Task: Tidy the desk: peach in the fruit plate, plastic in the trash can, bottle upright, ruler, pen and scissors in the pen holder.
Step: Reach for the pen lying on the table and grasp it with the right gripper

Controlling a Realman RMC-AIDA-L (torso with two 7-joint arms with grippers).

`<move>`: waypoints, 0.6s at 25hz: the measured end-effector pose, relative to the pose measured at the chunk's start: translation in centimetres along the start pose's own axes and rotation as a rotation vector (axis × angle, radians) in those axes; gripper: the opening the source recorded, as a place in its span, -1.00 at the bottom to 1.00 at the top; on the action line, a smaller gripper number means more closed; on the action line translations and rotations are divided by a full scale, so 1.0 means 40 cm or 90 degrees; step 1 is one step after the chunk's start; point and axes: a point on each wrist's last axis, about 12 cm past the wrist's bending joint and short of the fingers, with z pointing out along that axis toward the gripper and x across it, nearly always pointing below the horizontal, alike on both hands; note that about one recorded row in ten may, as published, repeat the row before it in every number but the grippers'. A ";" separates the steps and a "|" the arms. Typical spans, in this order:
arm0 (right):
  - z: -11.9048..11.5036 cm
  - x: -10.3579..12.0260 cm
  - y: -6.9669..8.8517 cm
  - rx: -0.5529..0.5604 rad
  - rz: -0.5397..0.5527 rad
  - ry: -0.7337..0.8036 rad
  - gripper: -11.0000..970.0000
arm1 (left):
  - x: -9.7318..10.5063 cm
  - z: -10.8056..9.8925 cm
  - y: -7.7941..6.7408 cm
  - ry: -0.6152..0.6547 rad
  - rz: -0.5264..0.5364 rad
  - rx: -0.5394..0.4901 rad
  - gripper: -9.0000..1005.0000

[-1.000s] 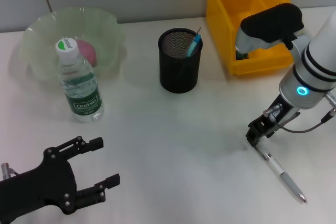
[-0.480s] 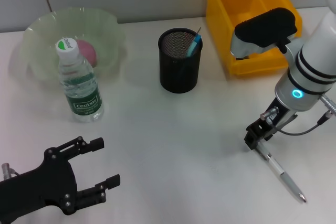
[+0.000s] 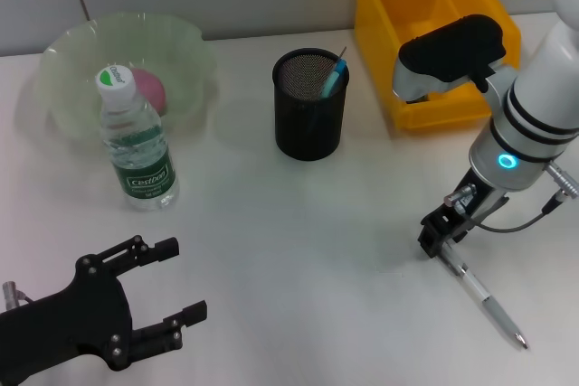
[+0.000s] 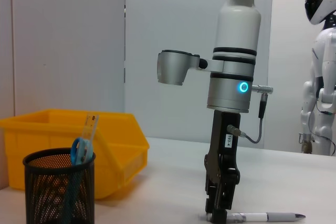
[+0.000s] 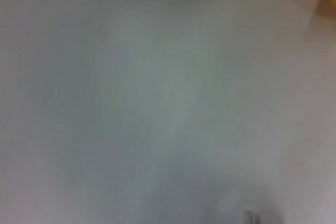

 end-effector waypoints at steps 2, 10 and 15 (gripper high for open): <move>0.002 -0.001 0.000 0.000 0.000 0.000 -0.19 | 0.000 0.000 0.000 0.000 0.000 0.000 0.56; 0.004 -0.001 0.003 0.003 -0.006 0.003 -0.26 | 0.001 -0.001 -0.001 0.000 0.000 -0.001 0.56; 0.015 0.001 0.014 0.012 -0.025 0.019 -0.31 | 0.001 -0.002 -0.002 0.000 -0.001 -0.001 0.56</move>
